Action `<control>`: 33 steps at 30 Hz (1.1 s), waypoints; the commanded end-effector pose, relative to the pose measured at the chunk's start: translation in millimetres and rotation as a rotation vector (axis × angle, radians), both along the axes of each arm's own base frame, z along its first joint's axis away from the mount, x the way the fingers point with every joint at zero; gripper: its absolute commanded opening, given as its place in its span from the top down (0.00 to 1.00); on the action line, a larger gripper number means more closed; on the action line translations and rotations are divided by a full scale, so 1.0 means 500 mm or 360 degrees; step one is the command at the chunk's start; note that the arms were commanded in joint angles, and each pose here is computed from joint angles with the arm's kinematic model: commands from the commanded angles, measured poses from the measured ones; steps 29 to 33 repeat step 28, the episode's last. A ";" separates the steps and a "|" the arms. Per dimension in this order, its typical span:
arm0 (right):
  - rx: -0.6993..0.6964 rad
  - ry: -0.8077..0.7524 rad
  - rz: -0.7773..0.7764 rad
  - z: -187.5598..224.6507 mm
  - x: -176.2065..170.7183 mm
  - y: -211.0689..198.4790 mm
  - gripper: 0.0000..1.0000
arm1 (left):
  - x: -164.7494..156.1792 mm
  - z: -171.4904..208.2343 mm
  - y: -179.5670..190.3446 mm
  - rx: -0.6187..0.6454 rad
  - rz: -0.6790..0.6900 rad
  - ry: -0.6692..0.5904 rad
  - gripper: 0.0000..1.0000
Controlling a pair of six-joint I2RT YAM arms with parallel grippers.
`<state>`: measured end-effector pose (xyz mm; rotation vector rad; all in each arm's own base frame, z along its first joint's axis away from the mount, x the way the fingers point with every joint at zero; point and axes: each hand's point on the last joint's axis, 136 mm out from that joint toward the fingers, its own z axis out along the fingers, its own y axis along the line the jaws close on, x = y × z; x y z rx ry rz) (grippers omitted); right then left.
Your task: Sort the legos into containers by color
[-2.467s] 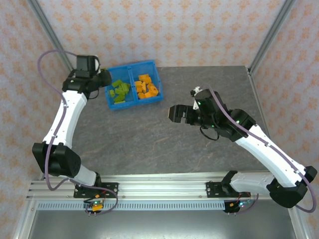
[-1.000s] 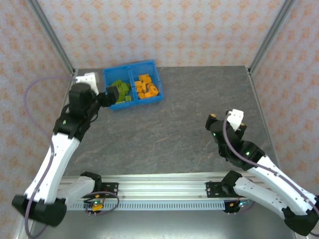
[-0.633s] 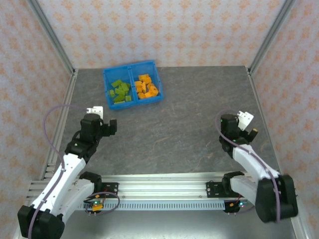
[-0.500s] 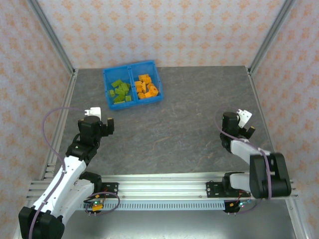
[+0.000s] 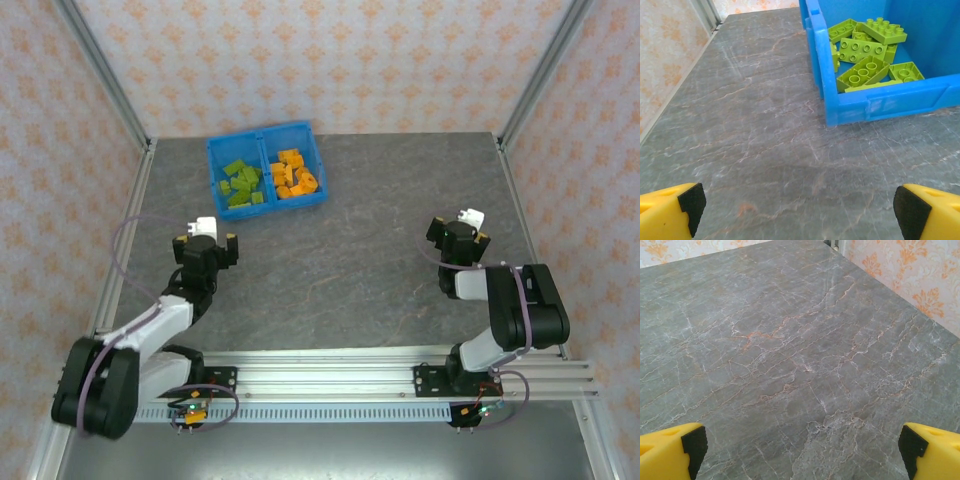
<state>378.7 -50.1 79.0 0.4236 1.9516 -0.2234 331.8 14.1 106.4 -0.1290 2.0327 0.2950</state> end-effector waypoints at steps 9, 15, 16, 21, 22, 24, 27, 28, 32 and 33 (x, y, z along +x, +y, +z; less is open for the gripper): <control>-0.0005 -0.0085 0.0042 0.029 0.015 0.012 0.01 | 0.105 -0.022 0.051 -0.0176 0.0077 -0.0174 0.00; -0.0007 -0.0085 0.0041 0.029 0.015 0.011 0.01 | 0.118 -0.023 0.034 -0.0145 0.0010 -0.0154 0.00; -0.0007 -0.0083 0.0041 0.028 0.015 0.011 0.01 | 0.118 -0.025 0.032 -0.0136 0.0009 -0.0133 0.00; -0.0014 -0.0072 0.0047 0.026 0.016 0.013 0.01 | 0.120 -0.024 0.028 -0.0131 -0.0004 -0.0135 0.00; -0.0013 -0.0073 0.0047 0.027 0.017 0.013 0.01 | 0.119 -0.025 0.028 -0.0131 -0.0004 -0.0135 0.00; -0.0013 -0.0072 0.0047 0.026 0.016 0.013 0.01 | 0.119 -0.024 0.028 -0.0130 -0.0004 -0.0136 0.00; -0.0014 -0.0082 0.0049 0.028 0.014 0.014 0.01 | 0.119 -0.024 0.028 -0.0130 -0.0004 -0.0135 0.00; -0.0010 -0.0088 0.0049 0.030 0.015 0.014 0.01 | 0.120 -0.023 0.028 -0.0131 -0.0004 -0.0138 0.00; -0.0010 -0.0088 0.0049 0.030 0.015 0.014 0.01 | 0.120 -0.023 0.028 -0.0131 -0.0004 -0.0138 0.00; -0.0010 -0.0088 0.0049 0.030 0.015 0.014 0.01 | 0.120 -0.023 0.028 -0.0131 -0.0004 -0.0138 0.00</control>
